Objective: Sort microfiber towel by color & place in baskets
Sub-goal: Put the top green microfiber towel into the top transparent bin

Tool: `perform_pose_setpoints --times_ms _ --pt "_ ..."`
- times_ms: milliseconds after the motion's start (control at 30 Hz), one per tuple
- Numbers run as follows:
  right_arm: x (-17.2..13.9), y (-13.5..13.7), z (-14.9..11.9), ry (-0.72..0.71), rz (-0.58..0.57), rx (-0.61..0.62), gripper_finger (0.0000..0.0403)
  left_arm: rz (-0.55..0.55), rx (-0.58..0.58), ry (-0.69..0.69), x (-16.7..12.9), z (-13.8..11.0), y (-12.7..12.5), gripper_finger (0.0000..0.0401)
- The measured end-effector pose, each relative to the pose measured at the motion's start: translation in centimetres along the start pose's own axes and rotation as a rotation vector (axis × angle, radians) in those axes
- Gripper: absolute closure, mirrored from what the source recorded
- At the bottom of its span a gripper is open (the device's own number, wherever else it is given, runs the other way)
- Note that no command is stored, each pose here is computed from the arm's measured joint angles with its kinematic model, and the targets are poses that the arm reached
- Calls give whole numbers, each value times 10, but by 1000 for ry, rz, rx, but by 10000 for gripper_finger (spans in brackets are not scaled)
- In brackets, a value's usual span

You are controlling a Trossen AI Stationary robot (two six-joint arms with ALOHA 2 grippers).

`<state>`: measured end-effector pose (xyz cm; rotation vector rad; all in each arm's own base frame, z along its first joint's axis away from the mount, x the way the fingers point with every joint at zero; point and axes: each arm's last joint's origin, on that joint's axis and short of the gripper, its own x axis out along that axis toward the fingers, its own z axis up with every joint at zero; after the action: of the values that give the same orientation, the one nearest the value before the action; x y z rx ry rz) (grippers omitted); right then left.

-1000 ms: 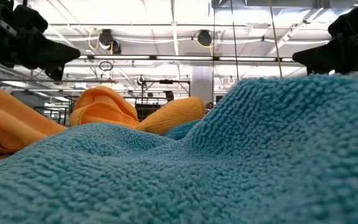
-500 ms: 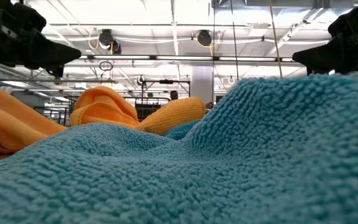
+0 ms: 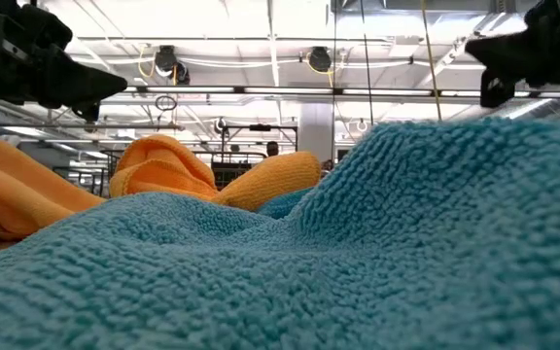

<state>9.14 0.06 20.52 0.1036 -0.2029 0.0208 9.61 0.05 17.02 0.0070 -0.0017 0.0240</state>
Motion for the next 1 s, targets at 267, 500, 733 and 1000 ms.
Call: perform_pose_setpoints --times_ms 267,500,733,1000 --pt "2 6 64 117 -20 -5 403 6 0 0 0 0 0 373" --pt "9 13 127 143 -20 -61 403 6 0 0 0 0 0 373" --pt "17 18 175 181 -24 -161 403 31 0 -2 0 0 1 373" --pt "33 20 205 178 -42 -205 403 35 0 -2 0 0 1 373"
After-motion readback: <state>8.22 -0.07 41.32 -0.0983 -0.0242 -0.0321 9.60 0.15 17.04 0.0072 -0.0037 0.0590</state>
